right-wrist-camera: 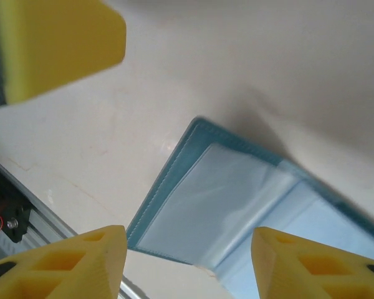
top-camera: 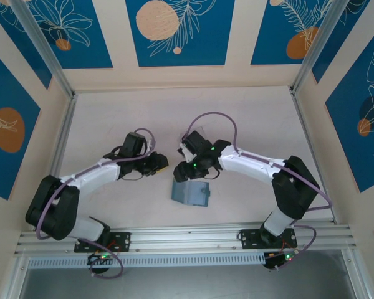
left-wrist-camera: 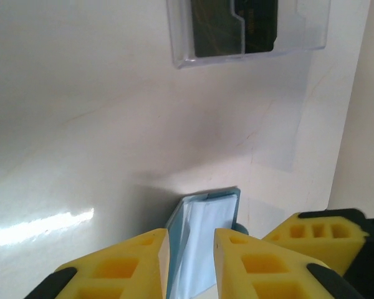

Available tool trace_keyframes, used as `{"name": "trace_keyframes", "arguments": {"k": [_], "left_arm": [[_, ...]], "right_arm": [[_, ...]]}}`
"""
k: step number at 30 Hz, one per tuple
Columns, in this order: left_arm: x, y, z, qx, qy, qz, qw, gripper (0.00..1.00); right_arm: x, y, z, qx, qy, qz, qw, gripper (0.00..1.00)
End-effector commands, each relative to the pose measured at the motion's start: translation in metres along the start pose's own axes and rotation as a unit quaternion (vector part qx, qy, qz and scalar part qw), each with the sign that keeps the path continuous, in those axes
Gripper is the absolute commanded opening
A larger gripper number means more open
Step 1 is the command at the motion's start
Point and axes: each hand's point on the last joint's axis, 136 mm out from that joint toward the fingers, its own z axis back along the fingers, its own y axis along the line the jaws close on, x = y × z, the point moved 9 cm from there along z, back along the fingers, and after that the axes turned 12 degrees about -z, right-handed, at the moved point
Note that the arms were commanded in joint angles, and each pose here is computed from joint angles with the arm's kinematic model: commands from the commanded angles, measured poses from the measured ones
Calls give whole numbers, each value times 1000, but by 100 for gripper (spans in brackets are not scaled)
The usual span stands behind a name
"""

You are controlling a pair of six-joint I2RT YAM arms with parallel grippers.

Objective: Put the credit cards into the card holder
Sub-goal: Flip over the card slot in the card holder, then pick up the credit card from the storage box.

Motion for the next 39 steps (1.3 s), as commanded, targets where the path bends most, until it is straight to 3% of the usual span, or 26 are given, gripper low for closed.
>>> {"name": "trace_keyframes", "arguments": {"k": [1,8,19,26,39], "left_arm": [[15,-10,-2,-19,1,-12,1000,25],[43,-17,-23,-28,3,-16,999,25],[85,-11,-69,-40,6,-7,999,24],[90,13,-88,-43,10,28,999,23],[92,27,-106,-45,22,35,998,23]], "right_arm": [[14,-6,24,9,-14,3,1000,51],[76,-35,48,-32,-77,-26,996,46],[148,-45,13,-67,-61,-26,996,44],[163,-49,-8,-95,-49,-28,994,44],[165,-46,-30,-82,-29,-23,996,44]]}}
